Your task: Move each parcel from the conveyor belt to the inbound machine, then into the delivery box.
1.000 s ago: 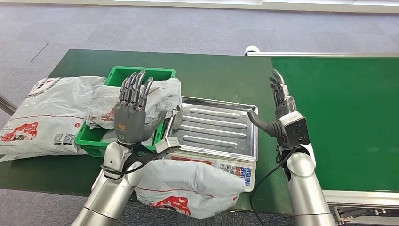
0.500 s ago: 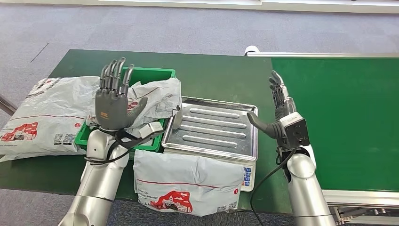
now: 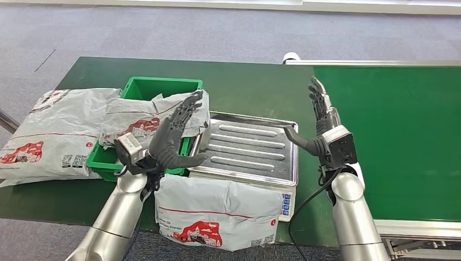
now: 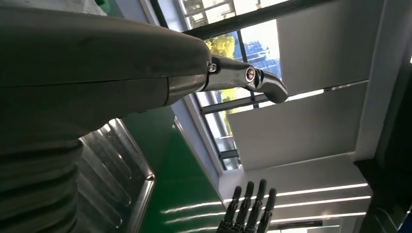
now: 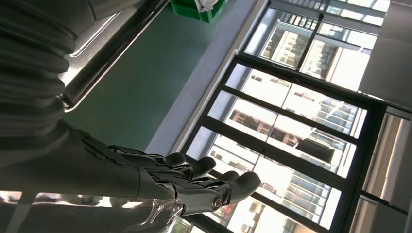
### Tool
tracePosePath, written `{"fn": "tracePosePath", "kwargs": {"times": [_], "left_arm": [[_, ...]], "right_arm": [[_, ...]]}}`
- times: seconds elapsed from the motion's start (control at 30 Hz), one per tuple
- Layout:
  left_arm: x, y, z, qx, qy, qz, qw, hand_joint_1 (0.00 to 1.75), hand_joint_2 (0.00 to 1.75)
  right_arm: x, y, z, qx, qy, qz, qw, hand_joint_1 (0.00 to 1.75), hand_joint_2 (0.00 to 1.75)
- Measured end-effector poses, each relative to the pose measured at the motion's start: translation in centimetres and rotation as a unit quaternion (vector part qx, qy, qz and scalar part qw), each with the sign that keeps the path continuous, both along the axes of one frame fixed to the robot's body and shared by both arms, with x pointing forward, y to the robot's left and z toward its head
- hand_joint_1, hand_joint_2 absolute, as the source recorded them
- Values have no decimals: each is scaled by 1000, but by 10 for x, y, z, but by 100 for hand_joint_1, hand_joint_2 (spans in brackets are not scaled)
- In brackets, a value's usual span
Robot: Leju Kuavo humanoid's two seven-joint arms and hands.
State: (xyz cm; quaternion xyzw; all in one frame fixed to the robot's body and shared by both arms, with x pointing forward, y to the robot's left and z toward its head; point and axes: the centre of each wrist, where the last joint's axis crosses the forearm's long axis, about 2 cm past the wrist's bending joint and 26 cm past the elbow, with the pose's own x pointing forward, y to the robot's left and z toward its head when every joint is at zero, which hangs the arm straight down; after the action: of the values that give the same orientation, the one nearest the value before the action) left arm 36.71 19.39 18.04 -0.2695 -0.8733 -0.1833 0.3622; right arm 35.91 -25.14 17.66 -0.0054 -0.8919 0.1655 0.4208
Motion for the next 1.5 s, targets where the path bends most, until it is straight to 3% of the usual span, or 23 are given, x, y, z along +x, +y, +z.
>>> {"fn": "tracePosePath", "kwargs": {"times": [0.2, 0.4, 0.6, 0.77, 0.9, 1.1, 1.37, 1.5], "left_arm": [[-17, -3, 29, -93, -47, -43, 994, 0, 175], [-41, 8, 53, -185, -114, -181, 959, 0, 175], [-66, 42, 84, -214, -208, -105, 949, 0, 175], [-83, 62, 86, -137, -221, -61, 964, 0, 175], [-87, 57, 71, 20, -188, -79, 979, 0, 175], [-89, 41, 28, 152, -144, -98, 973, 0, 175], [-83, 49, -47, 342, -62, -140, 927, 0, 175], [-80, 57, -68, 388, -34, -145, 909, 0, 175]], "right_arm": [[-4, -2, -4, -1, 7, 0, 1000, 0, 175], [-7, -2, -6, -4, 14, 5, 1000, 0, 175], [-11, -6, -10, -10, 19, 5, 1000, 0, 175], [-12, -10, -11, -15, 21, 7, 1000, 0, 175], [-13, -10, -12, -16, 18, 8, 1000, 0, 175], [-12, -11, -11, -21, 13, 8, 1000, 0, 175], [-12, -12, -10, -24, 15, 6, 1000, 0, 175], [-11, -13, -10, -25, 15, 6, 1000, 0, 175]]}}
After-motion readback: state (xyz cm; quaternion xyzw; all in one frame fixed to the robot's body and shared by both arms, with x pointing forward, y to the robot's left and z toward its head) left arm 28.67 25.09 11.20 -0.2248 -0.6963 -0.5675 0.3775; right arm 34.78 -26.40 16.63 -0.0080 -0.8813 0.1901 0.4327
